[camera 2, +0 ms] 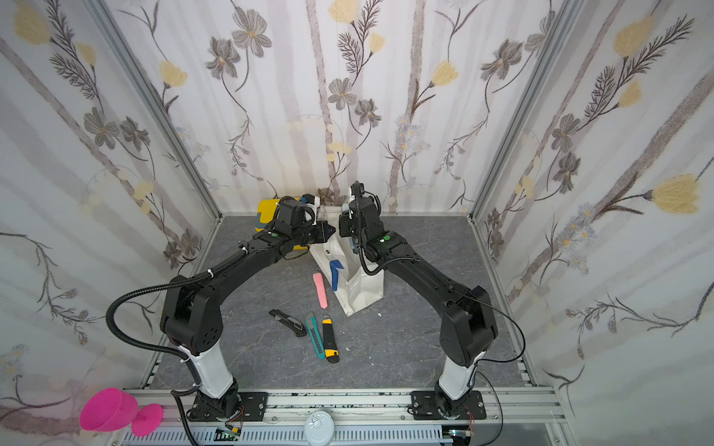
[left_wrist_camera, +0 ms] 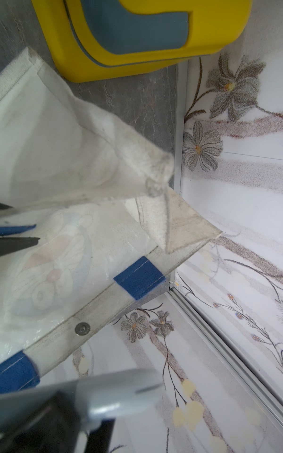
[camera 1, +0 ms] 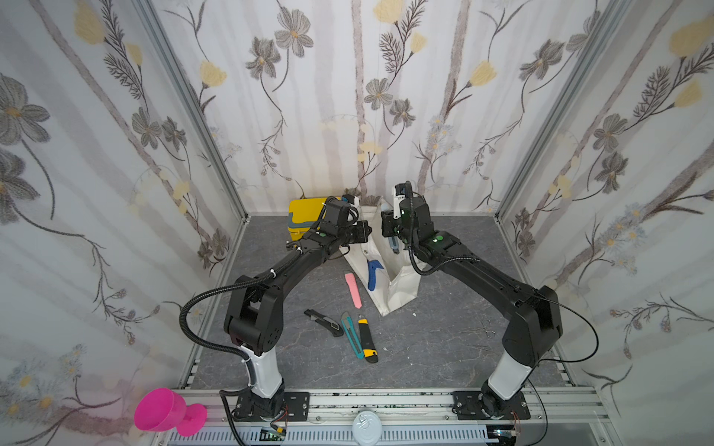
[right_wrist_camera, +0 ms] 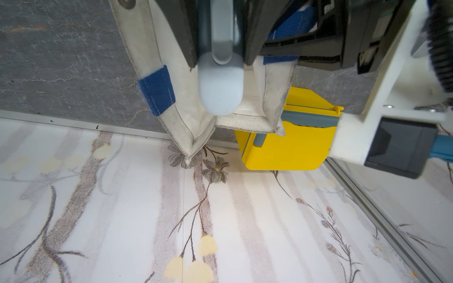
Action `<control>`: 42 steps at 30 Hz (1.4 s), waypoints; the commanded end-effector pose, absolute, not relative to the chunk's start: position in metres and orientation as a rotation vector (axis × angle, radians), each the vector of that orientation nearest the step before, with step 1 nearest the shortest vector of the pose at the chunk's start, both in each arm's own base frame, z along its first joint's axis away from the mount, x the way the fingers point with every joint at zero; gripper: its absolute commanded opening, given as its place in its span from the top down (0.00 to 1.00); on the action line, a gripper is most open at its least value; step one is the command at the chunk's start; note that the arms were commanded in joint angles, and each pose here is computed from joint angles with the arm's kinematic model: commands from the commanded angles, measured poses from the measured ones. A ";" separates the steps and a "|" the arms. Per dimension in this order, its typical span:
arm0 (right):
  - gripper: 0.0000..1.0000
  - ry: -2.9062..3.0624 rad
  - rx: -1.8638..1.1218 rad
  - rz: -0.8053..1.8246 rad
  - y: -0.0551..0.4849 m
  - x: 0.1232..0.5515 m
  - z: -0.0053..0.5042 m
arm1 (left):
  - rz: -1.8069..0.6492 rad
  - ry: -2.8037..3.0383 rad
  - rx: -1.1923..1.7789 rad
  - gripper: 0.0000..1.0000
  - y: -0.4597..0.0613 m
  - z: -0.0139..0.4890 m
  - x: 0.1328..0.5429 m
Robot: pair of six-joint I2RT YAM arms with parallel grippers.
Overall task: Place the art knife into the pouch
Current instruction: Place the utility knife in the pouch.
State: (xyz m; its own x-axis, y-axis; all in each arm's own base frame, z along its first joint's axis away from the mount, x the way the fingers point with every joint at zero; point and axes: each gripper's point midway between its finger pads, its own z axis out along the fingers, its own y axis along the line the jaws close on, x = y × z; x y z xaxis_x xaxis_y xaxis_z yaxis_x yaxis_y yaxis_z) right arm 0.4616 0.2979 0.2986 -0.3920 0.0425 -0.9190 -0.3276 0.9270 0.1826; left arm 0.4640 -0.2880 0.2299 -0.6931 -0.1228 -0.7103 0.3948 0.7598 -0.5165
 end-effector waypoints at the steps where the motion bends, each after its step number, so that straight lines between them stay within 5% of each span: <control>1: 0.79 1.945 -0.219 0.419 0.303 0.462 0.292 | -0.871 2.125 0.212 1.00 -0.290 0.245 0.468; 10: 0.77 2.041 -0.224 0.482 0.294 0.429 0.243 | -0.874 2.123 0.207 1.00 -0.291 0.248 0.473; 17: 0.65 2.161 -0.252 0.478 0.298 0.423 0.210 | -0.866 2.122 0.212 1.00 -0.290 0.248 0.475; 18: 0.61 2.170 -0.253 0.482 0.300 0.424 0.211 | -0.864 2.122 0.212 1.00 -0.290 0.247 0.475; 21: 0.21 2.154 -0.255 0.500 0.303 0.425 0.228 | -0.862 2.126 0.211 1.00 -0.289 0.246 0.477; 23: 0.14 2.109 -0.257 0.508 0.301 0.424 0.246 | -0.865 2.124 0.211 1.00 -0.289 0.246 0.478; 31: 0.13 1.996 -0.204 0.541 0.269 0.377 0.295 | -0.855 2.118 0.193 1.00 -0.282 0.244 0.487; 42: 0.21 2.059 -0.303 0.815 0.276 0.255 0.226 | -0.809 2.107 0.140 1.00 -0.268 0.244 0.514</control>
State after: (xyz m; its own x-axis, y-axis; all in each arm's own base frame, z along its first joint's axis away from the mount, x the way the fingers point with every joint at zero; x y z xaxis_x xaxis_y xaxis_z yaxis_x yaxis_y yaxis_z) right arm 0.2737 0.2645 0.2303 -0.5531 0.0411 -0.8321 -0.4670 0.8118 0.3505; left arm 0.5031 -0.2691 0.2291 -0.6793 -0.1629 -0.7155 0.3536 0.7817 -0.5137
